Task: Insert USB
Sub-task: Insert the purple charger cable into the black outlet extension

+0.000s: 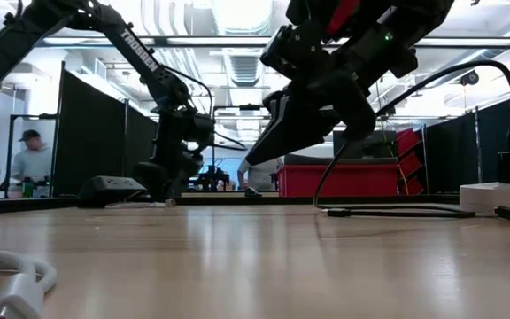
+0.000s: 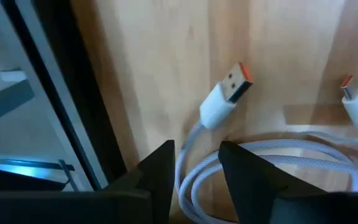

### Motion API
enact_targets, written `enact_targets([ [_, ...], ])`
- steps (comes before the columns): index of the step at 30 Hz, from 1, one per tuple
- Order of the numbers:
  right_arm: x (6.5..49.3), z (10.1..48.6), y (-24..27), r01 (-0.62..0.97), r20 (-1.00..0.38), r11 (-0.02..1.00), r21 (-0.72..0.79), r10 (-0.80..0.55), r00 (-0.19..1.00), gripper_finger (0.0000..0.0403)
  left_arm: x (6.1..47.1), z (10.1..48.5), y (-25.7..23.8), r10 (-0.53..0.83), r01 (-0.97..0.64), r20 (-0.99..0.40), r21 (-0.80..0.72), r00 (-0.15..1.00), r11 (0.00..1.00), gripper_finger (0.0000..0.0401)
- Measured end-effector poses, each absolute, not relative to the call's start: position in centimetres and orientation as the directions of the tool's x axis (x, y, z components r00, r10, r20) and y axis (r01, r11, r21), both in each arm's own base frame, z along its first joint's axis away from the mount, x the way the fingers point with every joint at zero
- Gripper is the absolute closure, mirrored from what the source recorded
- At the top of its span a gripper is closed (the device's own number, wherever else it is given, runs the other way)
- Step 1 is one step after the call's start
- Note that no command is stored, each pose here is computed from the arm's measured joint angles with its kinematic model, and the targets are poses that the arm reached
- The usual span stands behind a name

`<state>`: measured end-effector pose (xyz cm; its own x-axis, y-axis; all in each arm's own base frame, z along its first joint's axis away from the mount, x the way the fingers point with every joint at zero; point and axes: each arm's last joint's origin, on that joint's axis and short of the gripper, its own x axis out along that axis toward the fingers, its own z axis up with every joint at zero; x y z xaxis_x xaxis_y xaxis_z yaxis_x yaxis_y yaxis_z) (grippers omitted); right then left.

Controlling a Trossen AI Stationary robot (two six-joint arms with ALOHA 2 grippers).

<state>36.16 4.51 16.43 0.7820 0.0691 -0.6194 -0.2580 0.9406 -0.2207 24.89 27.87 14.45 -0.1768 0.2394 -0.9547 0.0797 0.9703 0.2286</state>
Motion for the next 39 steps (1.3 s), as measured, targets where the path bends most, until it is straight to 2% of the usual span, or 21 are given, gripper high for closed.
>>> enact_targets([
  [9, 36.2, 16.4, 4.5, -0.259, -0.619, 0.941, -0.22, 0.07, 0.782, 0.0403, 25.1, 14.1, 28.0, 0.247, 0.072, -0.957, 0.239, -0.153, 0.968, 0.0317],
  [15, 36.2, 16.4, 4.5, -0.256, -0.619, 0.943, -0.214, 0.072, 0.782, 0.0403, 25.4, 13.9, 27.6, 0.235, 0.133, -0.963, 0.217, -0.132, 0.967, 0.0341],
  [21, 36.1, 16.5, 4.5, -0.258, -0.62, 0.941, -0.22, 0.069, 0.782, 0.0403, 25.7, 13.9, 27.1, 0.228, 0.079, -0.963, 0.219, -0.14, 0.973, 0.0393],
  [25, 35.6, 17.4, 4.1, -0.182, -0.625, 0.934, -0.307, -0.054, 0.779, 0.0403, 25.7, 14.9, 26.3, 0.141, 0.005, -0.985, 0.141, -0.101, 0.99, 0.04],
  [27, 35.1, 18.3, 3.7, -0.12, -0.615, 0.914, -0.386, -0.159, 0.772, 0.0403, 25.8, 16.1, 25.6, 0.089, -0.016, -0.996, 0.09, -0.026, 0.996, 0.04],
  [30, 34.4, 19.8, 3.3, -0.045, -0.577, 0.88, -0.472, -0.271, 0.77, 0.0403, 25.6, 19.1, 24.5, 0.014, -0.05, -0.985, 0.005, 0.173, 0.999, 0.04],
  [35, 33.8, 21.5, 3.0, -0.039, -0.491, 0.8, -0.599, -0.329, 0.806, 0.0403, 25.2, 23.6, 22.4, -0.106, -0.007, -0.805, -0.136, 0.583, 0.991, 0.0401],
  [37, 33.9, 21.8, 2.7, -0.015, -0.439, 0.752, -0.659, -0.368, 0.82, 0.0403, 24.9, 24.7, 21.6, -0.097, -0.032, -0.729, -0.161, 0.677, 0.986, 0.0401],
  [39, 34.2, 22.1, 2.4, -0.027, -0.401, 0.688, -0.725, -0.389, 0.83, 0.0403, 24.6, 25.1, 21.1, -0.061, -0.098, -0.689, -0.189, 0.722, 0.977, 0.0401],
])
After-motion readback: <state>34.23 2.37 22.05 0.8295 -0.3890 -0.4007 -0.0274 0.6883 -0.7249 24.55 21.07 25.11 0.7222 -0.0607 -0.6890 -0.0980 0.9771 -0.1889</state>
